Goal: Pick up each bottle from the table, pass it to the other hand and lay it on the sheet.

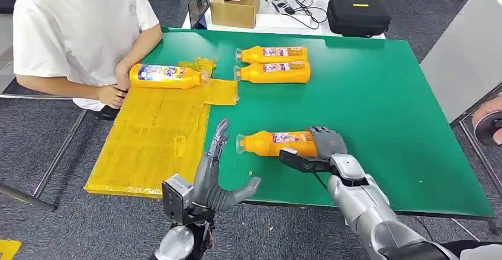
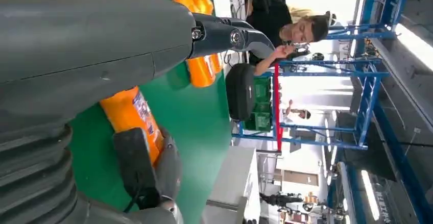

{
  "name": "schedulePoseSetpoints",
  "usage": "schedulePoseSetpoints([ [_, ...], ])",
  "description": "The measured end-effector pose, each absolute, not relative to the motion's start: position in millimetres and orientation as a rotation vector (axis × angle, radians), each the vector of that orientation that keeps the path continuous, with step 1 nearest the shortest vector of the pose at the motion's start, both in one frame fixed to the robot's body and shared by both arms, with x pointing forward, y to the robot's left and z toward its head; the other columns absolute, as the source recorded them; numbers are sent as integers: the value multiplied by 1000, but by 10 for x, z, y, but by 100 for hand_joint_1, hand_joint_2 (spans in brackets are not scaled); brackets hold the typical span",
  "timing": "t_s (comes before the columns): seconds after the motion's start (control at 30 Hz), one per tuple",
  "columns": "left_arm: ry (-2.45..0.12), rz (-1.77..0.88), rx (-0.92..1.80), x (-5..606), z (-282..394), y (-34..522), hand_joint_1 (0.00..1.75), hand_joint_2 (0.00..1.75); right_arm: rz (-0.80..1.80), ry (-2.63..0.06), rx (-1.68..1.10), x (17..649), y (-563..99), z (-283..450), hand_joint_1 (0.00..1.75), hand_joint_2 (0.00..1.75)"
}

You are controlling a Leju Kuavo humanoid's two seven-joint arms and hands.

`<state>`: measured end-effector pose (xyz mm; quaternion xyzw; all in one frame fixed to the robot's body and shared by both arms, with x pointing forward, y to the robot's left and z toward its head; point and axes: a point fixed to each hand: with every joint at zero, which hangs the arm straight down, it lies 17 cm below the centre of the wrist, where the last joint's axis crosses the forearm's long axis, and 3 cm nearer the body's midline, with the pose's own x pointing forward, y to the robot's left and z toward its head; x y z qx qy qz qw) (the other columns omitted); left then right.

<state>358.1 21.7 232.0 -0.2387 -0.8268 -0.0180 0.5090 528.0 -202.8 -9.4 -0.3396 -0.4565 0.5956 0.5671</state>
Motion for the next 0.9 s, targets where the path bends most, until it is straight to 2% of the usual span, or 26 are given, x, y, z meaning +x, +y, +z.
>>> schedulePoseSetpoints([
  [0.13, -1966, -34, -587, 3577, 2280, 218, 0, 175, 1283, -1155, -635, 5235, -1948, -110, 175, 175],
  [0.3, -1985, 54, -473, 3631, 2231, 417, 0, 175, 1034, -1274, -427, 5125, -1921, -124, 175, 175],
  [0.63, -1982, 138, -441, 3630, 2199, 551, 0, 175, 808, -1370, -323, 4972, -1932, -123, 175, 175],
  [0.77, -1920, 201, -479, 3613, 2100, 594, 0, 175, 591, -1480, -273, 4834, -1962, -21, 175, 175],
  [0.8, -1833, 236, -539, 3620, 1976, 579, 0, 175, 452, -1541, -281, 4799, -2020, 117, 175, 175],
  [0.9, -1723, 267, -615, 3583, 1795, 549, 0, 175, 274, -1583, -299, 4680, -2156, 237, 175, 175],
])
